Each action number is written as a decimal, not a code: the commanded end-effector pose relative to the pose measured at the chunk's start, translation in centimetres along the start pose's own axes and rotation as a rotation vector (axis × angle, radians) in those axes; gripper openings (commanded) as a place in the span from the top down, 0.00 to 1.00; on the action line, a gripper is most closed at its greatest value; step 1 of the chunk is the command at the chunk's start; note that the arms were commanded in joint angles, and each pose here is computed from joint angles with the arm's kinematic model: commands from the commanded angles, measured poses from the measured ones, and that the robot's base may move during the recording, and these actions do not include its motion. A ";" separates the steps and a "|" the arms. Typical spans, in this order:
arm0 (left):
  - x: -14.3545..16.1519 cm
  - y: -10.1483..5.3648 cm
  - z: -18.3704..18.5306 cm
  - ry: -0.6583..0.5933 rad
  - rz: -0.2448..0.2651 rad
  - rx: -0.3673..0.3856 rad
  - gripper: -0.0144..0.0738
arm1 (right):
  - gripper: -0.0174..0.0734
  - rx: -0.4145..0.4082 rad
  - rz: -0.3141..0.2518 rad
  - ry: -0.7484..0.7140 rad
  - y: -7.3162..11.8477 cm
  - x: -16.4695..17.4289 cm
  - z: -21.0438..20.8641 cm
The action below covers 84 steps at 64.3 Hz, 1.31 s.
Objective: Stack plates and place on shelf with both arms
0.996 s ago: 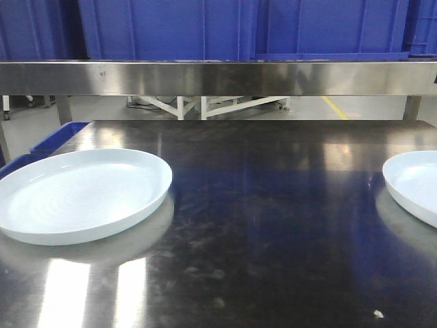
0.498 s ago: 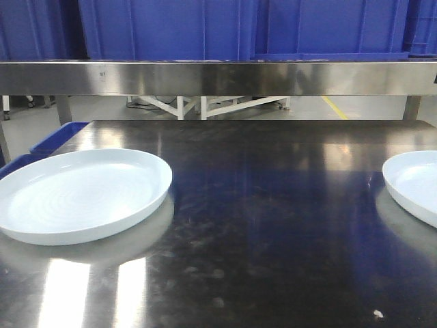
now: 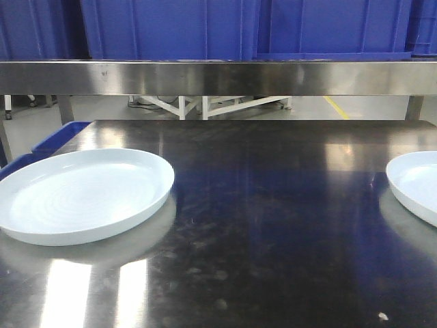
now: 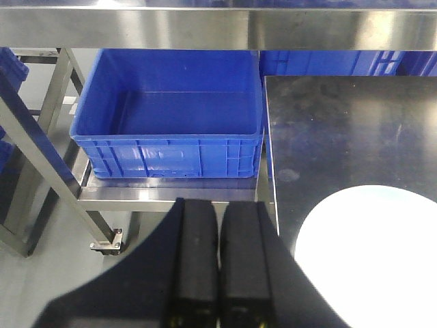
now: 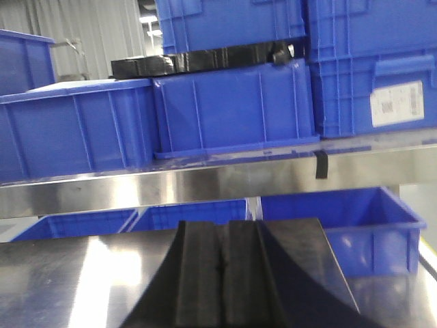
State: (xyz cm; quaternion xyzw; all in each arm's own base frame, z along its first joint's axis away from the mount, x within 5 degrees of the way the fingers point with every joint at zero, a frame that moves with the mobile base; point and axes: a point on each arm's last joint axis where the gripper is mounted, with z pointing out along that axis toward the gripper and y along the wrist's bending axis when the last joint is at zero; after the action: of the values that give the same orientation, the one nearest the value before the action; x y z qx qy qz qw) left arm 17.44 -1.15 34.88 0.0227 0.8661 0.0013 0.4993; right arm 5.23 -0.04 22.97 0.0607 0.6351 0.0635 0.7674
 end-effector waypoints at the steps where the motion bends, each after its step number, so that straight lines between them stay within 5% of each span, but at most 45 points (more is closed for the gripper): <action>1: -1.6 -0.1 -0.6 -0.116 0.004 0.013 0.73 | 0.73 -0.006 0.006 -0.060 0.6 -3.7 -0.2; 21: -1.5 -0.1 -0.6 -0.107 0.003 0.013 0.73 | 0.73 0.135 -0.013 0.352 0.9 -8.7 4.7; 33: -1.5 -0.2 -0.6 -0.107 0.001 0.014 0.73 | 0.73 0.096 -0.027 0.328 1.3 -9.2 9.1; 54: -1.5 -0.2 -0.6 -0.107 -0.002 0.016 0.73 | 0.73 0.080 -0.025 0.318 1.4 -9.0 10.0; 60: -1.5 -0.2 -0.6 -0.107 -0.002 0.016 0.73 | 0.66 0.109 -0.044 0.420 1.0 -7.8 10.5; 64: -1.5 -0.2 -0.6 -0.107 -0.002 0.016 0.73 | 0.51 0.124 -0.082 0.472 0.8 -7.1 10.9; 72: -1.5 -0.2 -0.5 -0.103 -0.001 0.016 0.56 | 0.20 0.135 -0.149 0.523 0.4 -6.4 11.5; 84: -1.1 -0.5 1.5 -0.016 -0.040 0.038 0.11 | 0.20 0.128 -0.161 0.508 0.5 -6.5 11.6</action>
State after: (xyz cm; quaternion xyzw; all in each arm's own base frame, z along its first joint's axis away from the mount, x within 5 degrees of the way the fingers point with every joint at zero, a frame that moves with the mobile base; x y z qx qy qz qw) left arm 18.33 -1.31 34.17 0.0206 0.8758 -0.0033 0.4822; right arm 14.94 -1.00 29.50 0.0584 0.8451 -0.0242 0.5308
